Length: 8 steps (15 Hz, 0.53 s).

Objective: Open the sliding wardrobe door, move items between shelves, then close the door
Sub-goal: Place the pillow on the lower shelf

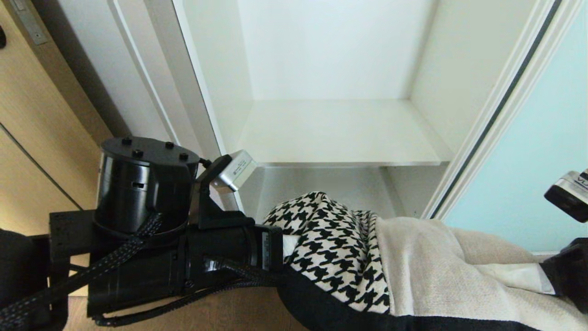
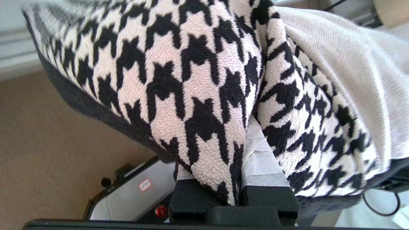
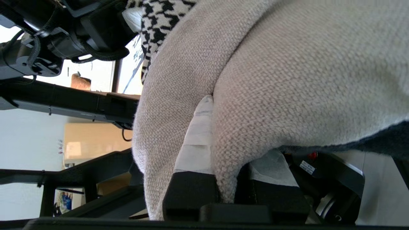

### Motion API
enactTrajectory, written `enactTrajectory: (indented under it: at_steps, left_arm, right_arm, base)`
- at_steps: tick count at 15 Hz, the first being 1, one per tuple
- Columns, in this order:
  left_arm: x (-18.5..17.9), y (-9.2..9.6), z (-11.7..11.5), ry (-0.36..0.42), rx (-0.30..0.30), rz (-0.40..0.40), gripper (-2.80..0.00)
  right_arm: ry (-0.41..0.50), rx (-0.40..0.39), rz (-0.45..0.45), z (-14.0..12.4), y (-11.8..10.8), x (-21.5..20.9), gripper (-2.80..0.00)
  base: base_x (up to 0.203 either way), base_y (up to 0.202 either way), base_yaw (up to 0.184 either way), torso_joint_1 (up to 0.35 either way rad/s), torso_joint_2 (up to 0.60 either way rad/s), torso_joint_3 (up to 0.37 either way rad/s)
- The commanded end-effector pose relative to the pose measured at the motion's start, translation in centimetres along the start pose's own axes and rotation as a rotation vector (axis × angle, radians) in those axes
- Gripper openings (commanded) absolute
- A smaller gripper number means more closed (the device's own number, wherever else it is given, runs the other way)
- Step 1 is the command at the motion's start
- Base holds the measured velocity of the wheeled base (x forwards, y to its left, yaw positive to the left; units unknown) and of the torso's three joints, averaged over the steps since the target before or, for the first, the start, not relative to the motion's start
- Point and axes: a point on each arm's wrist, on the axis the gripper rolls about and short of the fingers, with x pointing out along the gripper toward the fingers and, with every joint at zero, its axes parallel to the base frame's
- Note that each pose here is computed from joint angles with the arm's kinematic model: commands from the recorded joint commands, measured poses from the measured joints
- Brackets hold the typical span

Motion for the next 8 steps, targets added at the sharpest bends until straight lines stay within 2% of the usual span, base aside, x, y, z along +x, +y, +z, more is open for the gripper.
enactTrajectory:
  at_steps: [1, 8]
  left_arm:
    - [-0.02, 0.02, -0.02, -0.001, -0.003, 0.000, -2.80]
    - [0.17, 0.51, -0.79, 0.017, -0.028, 0.036, -2.80]
  right_arm:
    - [0.007, 0.008, 0.001, 0.01, -0.13, 0.14, -2.80]
    - [0.018, 0.015, -0.003, -0.01, -0.31, 0.35, -2.80]
  base:
    - [0.000, 0.000, 0.000, 0.000, 0.00, 0.000]
    - [0.000, 0.000, 0.000, 0.000, 0.00, 0.000]
